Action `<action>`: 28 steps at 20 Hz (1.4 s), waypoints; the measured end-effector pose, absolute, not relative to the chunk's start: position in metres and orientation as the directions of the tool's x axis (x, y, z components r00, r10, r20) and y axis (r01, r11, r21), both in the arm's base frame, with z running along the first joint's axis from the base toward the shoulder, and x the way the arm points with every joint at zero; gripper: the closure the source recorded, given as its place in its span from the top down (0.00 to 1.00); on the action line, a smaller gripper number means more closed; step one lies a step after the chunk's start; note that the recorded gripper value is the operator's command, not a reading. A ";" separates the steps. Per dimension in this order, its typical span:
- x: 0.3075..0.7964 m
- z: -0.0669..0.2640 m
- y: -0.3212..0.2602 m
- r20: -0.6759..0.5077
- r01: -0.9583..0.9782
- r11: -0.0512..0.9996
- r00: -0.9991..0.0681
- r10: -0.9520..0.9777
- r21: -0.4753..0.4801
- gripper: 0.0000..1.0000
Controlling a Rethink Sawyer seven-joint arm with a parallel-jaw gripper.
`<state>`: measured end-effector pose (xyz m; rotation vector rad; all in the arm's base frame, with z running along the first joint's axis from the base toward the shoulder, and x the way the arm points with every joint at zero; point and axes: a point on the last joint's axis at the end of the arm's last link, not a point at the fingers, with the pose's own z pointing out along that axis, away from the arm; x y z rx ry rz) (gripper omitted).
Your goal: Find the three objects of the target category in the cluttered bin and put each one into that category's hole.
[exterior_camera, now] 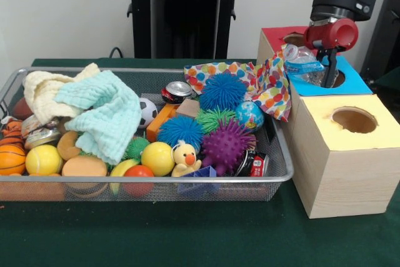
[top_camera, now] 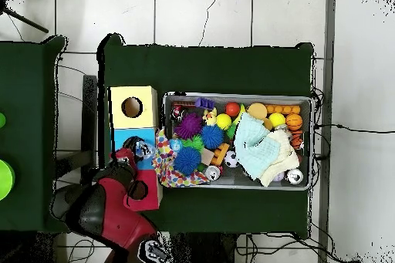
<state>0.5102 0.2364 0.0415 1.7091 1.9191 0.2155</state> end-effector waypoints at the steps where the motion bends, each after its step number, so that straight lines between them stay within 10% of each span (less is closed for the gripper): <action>1: 0.510 0.041 0.237 -0.299 0.864 0.177 -0.033 0.954 0.471 1.00; 22: 0.509 0.039 0.238 -0.326 0.850 0.195 -0.029 0.945 0.489 1.00; 23: 0.508 0.037 0.239 -0.334 0.847 0.200 -0.028 0.942 0.492 0.00; 28: 0.508 0.034 0.239 -0.350 0.838 0.211 -0.026 0.936 0.504 0.00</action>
